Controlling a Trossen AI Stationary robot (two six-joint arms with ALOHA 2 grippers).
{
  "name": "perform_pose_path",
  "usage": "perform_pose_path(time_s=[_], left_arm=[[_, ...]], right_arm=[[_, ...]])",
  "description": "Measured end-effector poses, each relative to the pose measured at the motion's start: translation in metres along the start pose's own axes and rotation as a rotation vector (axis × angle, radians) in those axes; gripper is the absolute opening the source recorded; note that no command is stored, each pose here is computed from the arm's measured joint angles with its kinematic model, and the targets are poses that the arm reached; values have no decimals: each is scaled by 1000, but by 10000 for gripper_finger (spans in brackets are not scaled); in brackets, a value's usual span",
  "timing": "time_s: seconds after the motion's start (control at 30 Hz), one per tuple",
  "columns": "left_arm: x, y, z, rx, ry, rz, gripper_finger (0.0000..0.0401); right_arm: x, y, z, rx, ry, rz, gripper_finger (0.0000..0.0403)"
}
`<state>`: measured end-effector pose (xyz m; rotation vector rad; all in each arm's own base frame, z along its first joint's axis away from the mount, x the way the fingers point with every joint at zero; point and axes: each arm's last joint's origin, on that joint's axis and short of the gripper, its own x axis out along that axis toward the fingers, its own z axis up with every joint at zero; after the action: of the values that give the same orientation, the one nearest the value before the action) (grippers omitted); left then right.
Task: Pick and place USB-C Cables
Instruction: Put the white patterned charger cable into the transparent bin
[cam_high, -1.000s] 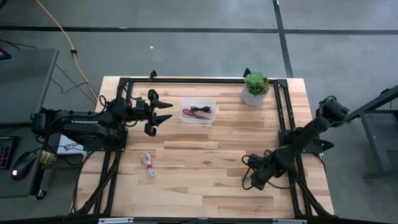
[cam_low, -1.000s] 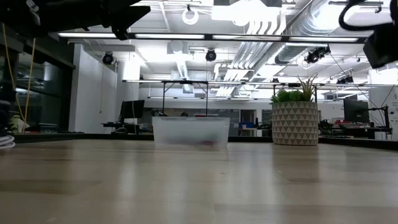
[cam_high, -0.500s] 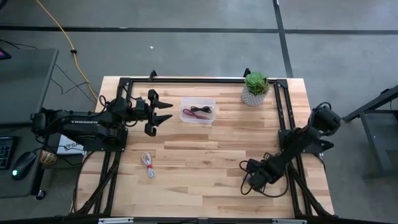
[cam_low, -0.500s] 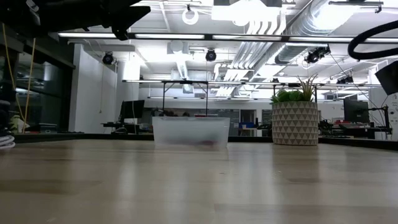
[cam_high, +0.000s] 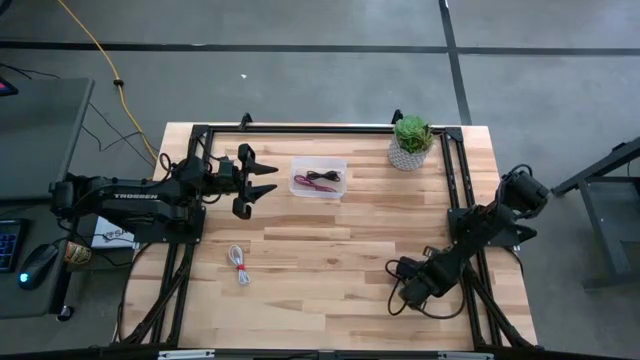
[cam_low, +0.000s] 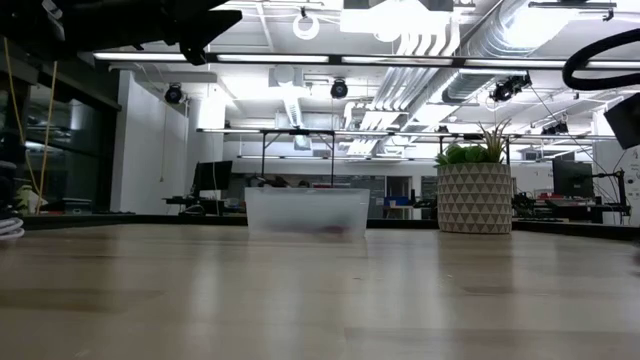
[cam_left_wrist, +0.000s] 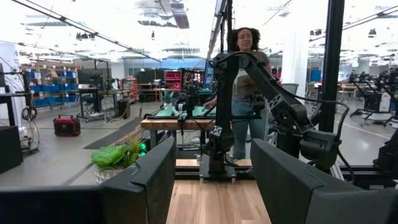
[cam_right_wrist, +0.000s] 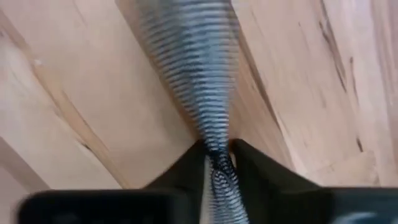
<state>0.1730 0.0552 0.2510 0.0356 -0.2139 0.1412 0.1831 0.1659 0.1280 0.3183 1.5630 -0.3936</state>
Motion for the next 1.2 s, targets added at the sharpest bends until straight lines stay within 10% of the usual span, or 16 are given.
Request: perform_pose_path(time_s=[0.27,0.5,0.87,1.2], left_arm=[[0,0,0,0,0,0,188],[0,0,0,0,0,0,188],[0,0,0,0,0,0,188],[0,0,0,-36,-3,-1,188]], right_arm=[[-11,7,4,-62,-12,-6,24],[-59,28,32,-210,-323,-48,10],[-124,13,171,-462,-650,-360,3],[-127,-83,300,-380,-562,-474,3]])
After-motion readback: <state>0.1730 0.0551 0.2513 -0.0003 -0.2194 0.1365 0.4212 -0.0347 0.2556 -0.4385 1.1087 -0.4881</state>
